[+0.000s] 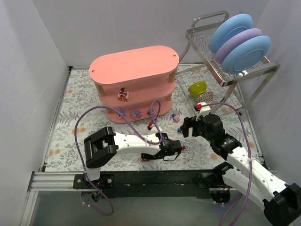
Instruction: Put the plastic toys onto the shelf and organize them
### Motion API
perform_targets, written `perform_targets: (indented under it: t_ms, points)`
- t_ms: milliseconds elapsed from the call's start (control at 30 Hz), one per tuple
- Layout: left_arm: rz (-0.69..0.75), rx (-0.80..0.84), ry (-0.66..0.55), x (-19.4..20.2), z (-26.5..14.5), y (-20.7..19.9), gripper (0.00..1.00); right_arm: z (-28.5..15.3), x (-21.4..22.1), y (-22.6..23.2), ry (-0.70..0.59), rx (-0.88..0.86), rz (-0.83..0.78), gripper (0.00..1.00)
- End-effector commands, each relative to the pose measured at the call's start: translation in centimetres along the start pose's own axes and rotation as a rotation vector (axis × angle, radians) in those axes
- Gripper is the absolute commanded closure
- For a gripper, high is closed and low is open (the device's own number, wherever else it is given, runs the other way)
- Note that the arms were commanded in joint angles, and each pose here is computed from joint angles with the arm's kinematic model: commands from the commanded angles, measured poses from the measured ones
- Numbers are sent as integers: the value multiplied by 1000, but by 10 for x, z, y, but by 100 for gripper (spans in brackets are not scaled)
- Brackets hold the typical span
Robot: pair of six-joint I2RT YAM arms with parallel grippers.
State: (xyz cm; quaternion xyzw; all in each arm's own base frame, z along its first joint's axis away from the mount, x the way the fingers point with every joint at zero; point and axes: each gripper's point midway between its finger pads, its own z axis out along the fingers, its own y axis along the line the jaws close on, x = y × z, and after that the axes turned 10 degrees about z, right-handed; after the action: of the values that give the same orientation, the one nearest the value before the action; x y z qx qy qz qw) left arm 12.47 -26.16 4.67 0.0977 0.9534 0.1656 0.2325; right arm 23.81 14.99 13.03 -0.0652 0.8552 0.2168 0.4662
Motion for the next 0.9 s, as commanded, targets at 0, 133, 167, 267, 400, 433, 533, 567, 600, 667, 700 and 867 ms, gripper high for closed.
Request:
perform_targets:
  t_ms: [0, 133, 167, 267, 400, 433, 533, 567, 600, 667, 700, 867]
  points:
    - [-141, 49, -9, -4, -12, -1, 65, 1, -12, 2, -56, -9, -3, 4]
    - [-158, 64, -6, -2, -14, 1, 62, 1, -12, 2, -56, -9, -1, 4]
    - [-161, 67, -5, -2, -14, 2, 62, 1, -11, 1, -55, -8, -3, 4]
    - [-170, 76, -3, -1, -15, 3, 63, 1, -11, 2, -56, -10, -3, 4]
    - [-179, 93, -2, -1, -16, 2, 70, 0, -12, 2, -59, -10, -3, 4]
    - [-179, 94, -1, 0, -15, 2, 72, 0, -12, 2, -58, -11, -2, 4]
    - [-192, 112, -9, -2, -18, 1, 80, 0, -12, 2, -60, -10, -3, 4]
    - [-194, 114, -10, -2, -18, 2, 82, 0, -12, 2, -58, -11, -3, 4]
    - [-204, 130, -15, -4, -20, 1, 85, 0, -12, 2, -60, -10, -3, 4]
    - [-208, 137, -17, -3, -20, 2, 88, 0, -12, 2, -60, -10, -3, 4]
    - [-216, 149, -21, -5, -21, 1, 91, 1, -12, 2, -60, -12, -3, 4]
    - [-221, 159, -22, -4, -21, 1, 91, 1, -12, 2, -56, -12, -3, 4]
